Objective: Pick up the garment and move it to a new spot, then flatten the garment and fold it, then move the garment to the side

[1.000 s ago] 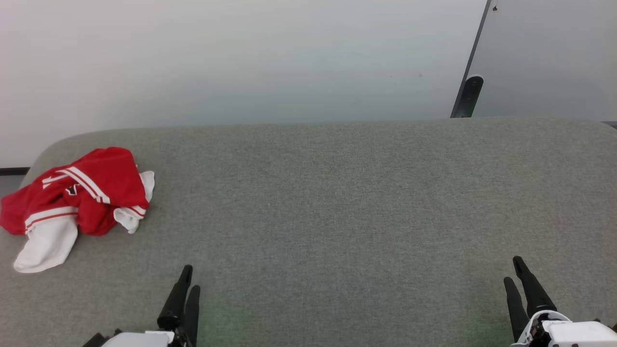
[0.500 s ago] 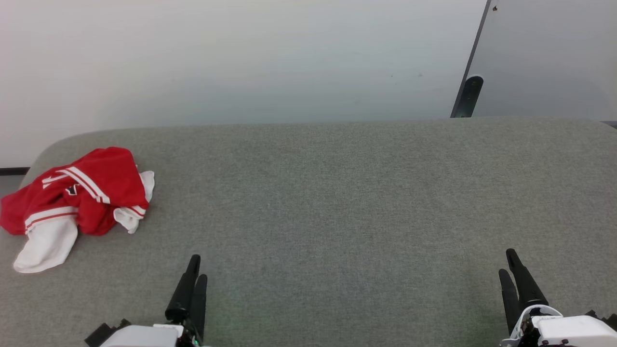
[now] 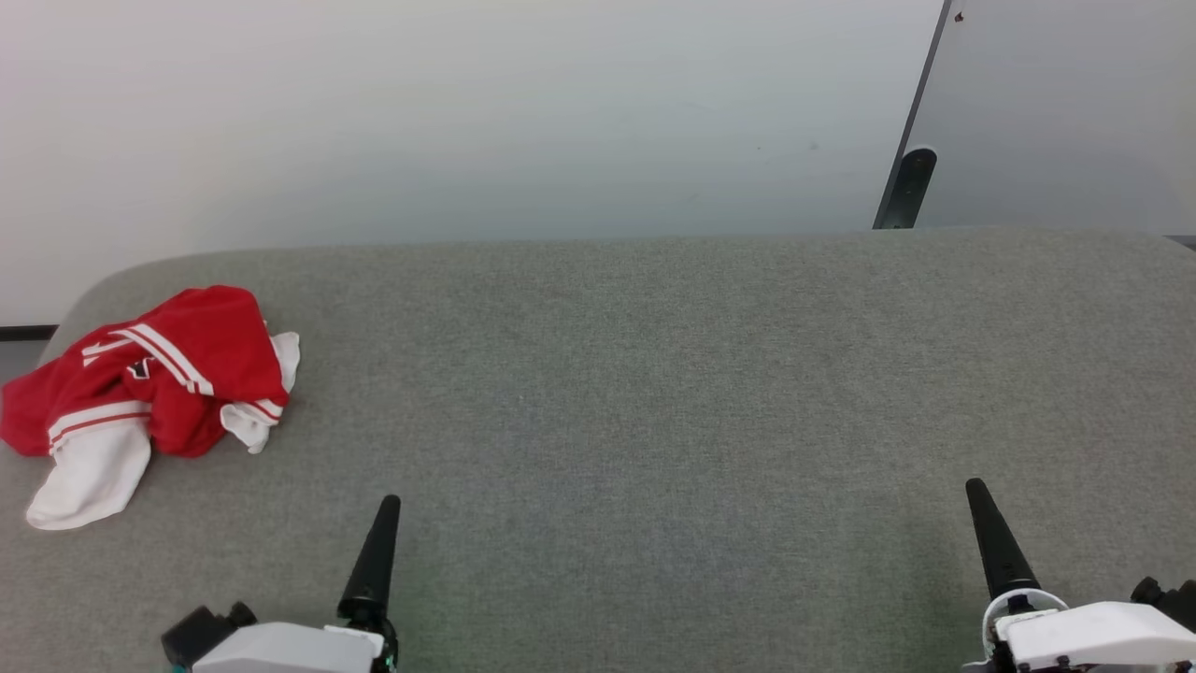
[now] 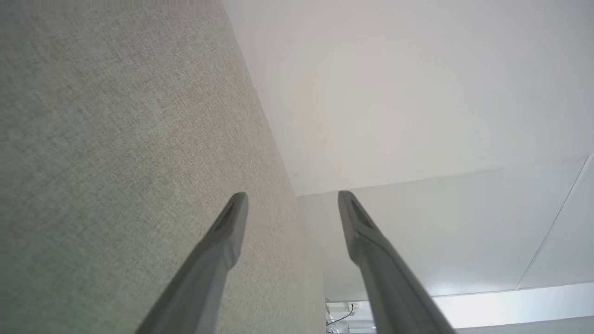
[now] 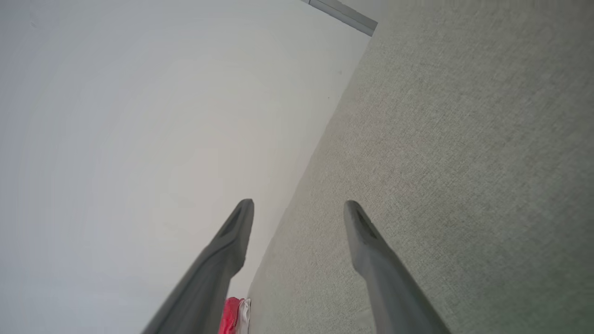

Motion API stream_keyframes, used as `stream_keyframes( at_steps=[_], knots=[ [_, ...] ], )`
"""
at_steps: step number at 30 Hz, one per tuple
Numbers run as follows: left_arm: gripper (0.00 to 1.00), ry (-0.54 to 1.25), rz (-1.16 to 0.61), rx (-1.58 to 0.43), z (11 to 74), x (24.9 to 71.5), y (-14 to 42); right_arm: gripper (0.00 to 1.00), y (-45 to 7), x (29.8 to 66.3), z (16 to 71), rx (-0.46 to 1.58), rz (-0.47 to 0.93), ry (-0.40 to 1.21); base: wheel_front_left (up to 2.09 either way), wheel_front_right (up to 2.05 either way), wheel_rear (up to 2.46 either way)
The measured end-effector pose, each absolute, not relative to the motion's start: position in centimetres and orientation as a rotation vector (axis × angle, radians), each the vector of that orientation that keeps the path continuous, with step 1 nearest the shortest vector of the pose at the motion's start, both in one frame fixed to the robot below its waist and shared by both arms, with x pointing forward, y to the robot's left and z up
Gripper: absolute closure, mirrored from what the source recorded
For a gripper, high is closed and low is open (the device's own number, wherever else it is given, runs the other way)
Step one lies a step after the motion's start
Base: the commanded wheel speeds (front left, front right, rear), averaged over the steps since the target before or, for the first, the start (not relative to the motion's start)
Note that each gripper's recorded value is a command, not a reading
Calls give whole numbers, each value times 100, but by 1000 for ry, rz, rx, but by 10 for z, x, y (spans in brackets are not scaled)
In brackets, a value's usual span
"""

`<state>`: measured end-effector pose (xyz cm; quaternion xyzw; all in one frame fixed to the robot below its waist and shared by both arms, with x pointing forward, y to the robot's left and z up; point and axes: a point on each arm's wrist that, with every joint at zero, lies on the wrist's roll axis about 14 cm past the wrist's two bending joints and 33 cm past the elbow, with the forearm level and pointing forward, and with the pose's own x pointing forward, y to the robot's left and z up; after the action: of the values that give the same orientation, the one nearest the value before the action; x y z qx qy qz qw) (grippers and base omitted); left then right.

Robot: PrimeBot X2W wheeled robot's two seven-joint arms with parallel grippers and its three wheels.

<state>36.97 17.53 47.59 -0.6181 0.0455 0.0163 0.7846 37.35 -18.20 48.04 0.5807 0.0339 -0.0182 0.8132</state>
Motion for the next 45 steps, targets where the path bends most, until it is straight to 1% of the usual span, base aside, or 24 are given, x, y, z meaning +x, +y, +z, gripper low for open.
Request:
stream_keyframes(
  at_steps=[7, 17, 22, 31, 45],
  knots=[
    [0, 110, 19, -1134, 474, 370, 174, 0, -180, 374, 485, 1029, -16, 59, 0, 0, 0],
    [0, 56, -33, -837, 489, 373, 172, 0, -175, 376, 497, 698, 30, 23, 0, 0, 0],
    [0, 19, -51, -739, 499, 374, 170, 0, -175, 375, 499, 571, 40, 12, 0, 0, 0],
    [0, -33, -81, -604, 513, 374, 167, 0, -176, 375, 504, 444, 45, -16, 0, 0, 0],
    [0, -90, -128, -451, 528, 373, 160, 0, -172, 376, 513, 315, 70, -54, 0, 0, 0]
  ],
)
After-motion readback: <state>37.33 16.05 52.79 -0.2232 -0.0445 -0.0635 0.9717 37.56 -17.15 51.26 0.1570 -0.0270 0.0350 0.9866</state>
